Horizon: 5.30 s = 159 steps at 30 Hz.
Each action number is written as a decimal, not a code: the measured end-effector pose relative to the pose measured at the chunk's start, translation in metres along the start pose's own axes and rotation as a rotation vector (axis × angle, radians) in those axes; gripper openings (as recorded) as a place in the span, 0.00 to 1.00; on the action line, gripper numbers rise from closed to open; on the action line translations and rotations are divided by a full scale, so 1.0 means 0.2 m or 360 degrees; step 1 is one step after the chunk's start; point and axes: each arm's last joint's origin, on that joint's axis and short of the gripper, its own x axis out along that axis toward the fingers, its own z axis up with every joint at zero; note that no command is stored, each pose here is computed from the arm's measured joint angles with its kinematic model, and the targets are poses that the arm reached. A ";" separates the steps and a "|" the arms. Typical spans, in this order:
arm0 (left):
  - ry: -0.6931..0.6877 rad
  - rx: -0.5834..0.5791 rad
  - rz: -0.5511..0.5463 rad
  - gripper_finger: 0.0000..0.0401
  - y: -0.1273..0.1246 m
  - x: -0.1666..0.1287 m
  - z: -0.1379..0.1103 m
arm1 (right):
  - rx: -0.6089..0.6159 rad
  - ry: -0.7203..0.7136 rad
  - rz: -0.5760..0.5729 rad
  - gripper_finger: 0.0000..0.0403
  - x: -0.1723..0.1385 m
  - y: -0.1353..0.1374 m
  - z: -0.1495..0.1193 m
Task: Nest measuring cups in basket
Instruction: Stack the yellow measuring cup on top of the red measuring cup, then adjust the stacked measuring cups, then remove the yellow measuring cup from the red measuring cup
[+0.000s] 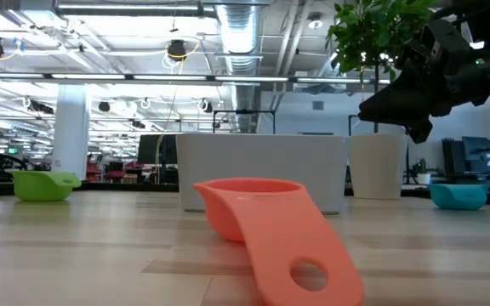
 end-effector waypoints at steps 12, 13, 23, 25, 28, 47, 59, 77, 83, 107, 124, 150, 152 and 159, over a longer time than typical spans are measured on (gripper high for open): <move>0.0108 0.0157 -0.0301 0.43 -0.06 -0.01 -0.07 | -0.0003 0.0004 -0.0002 0.27 0.00 0.00 0.00; 0.0093 0.0142 -0.0311 0.43 -0.06 -0.01 -0.06 | -0.0003 0.0005 -0.0003 0.27 0.00 0.00 0.00; 0.0299 0.0412 -0.0231 0.43 -0.14 -0.04 0.01 | -0.0006 0.0010 -0.0006 0.27 0.00 0.00 0.00; 0.0422 0.0455 -0.0172 0.43 -0.14 -0.04 0.01 | -0.0008 0.0013 -0.0008 0.27 0.00 0.00 0.00; 0.0508 0.0461 -0.0232 0.43 -0.15 -0.05 -0.02 | -0.0009 0.0015 -0.0009 0.27 0.00 0.00 -0.01; 0.0627 0.0758 -0.0465 0.43 -0.37 0.09 -0.10 | -0.0009 0.0017 -0.0005 0.27 0.00 0.00 -0.01; 0.0367 0.0898 -0.0559 0.42 -0.44 0.07 0.04 | -0.0009 0.0016 -0.0005 0.27 0.00 0.00 -0.01; -0.0214 0.0792 -0.0071 0.31 -0.26 -0.28 0.15 | -0.0020 0.0026 -0.0011 0.27 0.00 0.00 -0.01; -0.0298 0.0534 -0.0042 0.28 -0.20 -0.21 0.19 | -0.0033 0.0056 -0.0028 0.27 0.00 -0.01 -0.02; -0.0145 0.0828 -0.0041 0.06 -0.10 0.07 0.37 | -0.0038 0.0068 -0.0036 0.27 0.00 -0.01 -0.02; -0.0550 0.1644 -0.0135 0.02 -0.24 0.01 0.55 | -0.0037 0.0067 -0.0035 0.27 0.00 -0.01 -0.02; -0.0796 0.1148 -0.0103 0.38 0.00 -0.19 0.71 | -0.0028 0.0073 -0.0039 0.27 0.00 -0.01 -0.02; -0.0914 0.0877 -0.0082 0.39 0.08 -0.23 0.77 | -0.0028 0.0074 -0.0039 0.27 0.00 -0.01 -0.02; -0.0870 0.0188 -0.0102 0.39 0.26 -0.16 1.00 | -0.0028 0.0074 -0.0040 0.27 0.00 -0.01 -0.02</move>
